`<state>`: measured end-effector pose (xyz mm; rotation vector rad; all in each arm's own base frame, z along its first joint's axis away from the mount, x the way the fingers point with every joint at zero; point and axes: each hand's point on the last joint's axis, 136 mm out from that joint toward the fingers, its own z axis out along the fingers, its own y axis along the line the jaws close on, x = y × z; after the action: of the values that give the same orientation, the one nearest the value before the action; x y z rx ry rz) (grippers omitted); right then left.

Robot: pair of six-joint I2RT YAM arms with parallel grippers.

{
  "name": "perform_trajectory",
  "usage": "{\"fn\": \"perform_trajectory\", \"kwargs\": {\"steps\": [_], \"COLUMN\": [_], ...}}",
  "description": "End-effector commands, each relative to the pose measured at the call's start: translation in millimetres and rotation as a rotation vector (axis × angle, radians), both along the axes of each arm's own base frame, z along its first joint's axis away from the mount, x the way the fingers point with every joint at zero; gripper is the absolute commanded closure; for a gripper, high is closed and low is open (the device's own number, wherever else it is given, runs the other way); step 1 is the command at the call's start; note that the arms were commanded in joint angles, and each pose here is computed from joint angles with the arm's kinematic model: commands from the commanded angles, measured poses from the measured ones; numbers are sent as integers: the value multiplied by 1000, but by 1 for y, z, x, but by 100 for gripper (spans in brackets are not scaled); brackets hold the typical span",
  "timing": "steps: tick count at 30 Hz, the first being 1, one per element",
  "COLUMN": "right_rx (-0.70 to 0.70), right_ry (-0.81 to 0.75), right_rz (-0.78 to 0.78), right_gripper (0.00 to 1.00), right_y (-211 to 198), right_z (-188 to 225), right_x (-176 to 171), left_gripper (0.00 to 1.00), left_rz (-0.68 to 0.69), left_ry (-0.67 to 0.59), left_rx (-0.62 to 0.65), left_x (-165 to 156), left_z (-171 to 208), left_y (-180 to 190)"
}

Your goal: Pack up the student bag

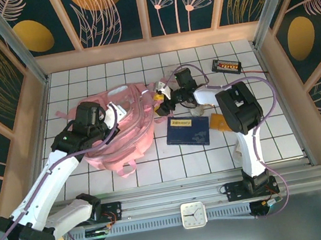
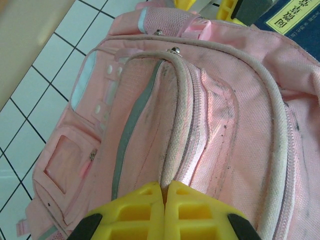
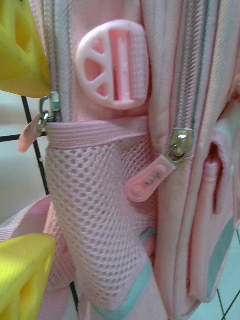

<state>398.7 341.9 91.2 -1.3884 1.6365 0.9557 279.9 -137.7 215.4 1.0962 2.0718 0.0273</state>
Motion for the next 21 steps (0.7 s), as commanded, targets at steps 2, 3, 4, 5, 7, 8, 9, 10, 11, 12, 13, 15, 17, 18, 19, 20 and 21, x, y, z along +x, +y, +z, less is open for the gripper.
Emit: {"fn": "perform_trajectory", "kwargs": {"steps": [2,3,4,5,7,8,9,10,11,12,13,15,17,18,19,20,21], "right_rx": [13,8,0,-6,-16,-20,-28,-30,-32,-35,-39,-48,-57,-61,-64,-67,-69], "right_ry": [18,27,36,42,50,56,56,57,60,63,65,73,80,88,92,96,100], "right_rz": [87,96,105,115,125,125,126,123,115,111,109,102,95,90,86,83,78], "right_gripper": [28,29,30,30,31,32,32,33,34,35,37,41,47,50,52,54,56], "right_y": [16,18,18,20,22,22,23,23,23,23,23,22,21,19,18,17,16], "right_z": [0,-2,-4,-7,-10,-12,-14,-14,-14,-15,-16,-17,-19,-20,-20,-21,-21], "right_x": [-17,-21,-24,-28,-32,-33,-33,-32,-31,-30,-29,-29,-29,-29,-30,-31,-31], "left_gripper": [100,100,100,100,100,100,100,100,100,100,100,100,100,100,100,100,100], "left_rz": [-7,-6,-3,-4,-5,-5,-2,-2,0,2,5,14,15,17,19,21,24], "left_ry": [-118,-120,-123,-123,-125,-126,-128,-129,-130,-134,-138,-148,-153,-152,-152,-153,-156], "left_rx": [-54,-53,-55,-53,-53,-52,-51,-51,-49,-48,-45,-45,-47,-48,-48,-50,-53], "left_x": [9,10,10,10,10,10,10,9,10,10,11,13,15,16,16,17,17], "left_z": [37,38,39,39,39,39,39,39,39,40,41,43,45,45,45,46,46], "left_y": [-3,-3,-2,-2,-1,-1,0,1,1,2,3,5,7,7,8,8,9]}}
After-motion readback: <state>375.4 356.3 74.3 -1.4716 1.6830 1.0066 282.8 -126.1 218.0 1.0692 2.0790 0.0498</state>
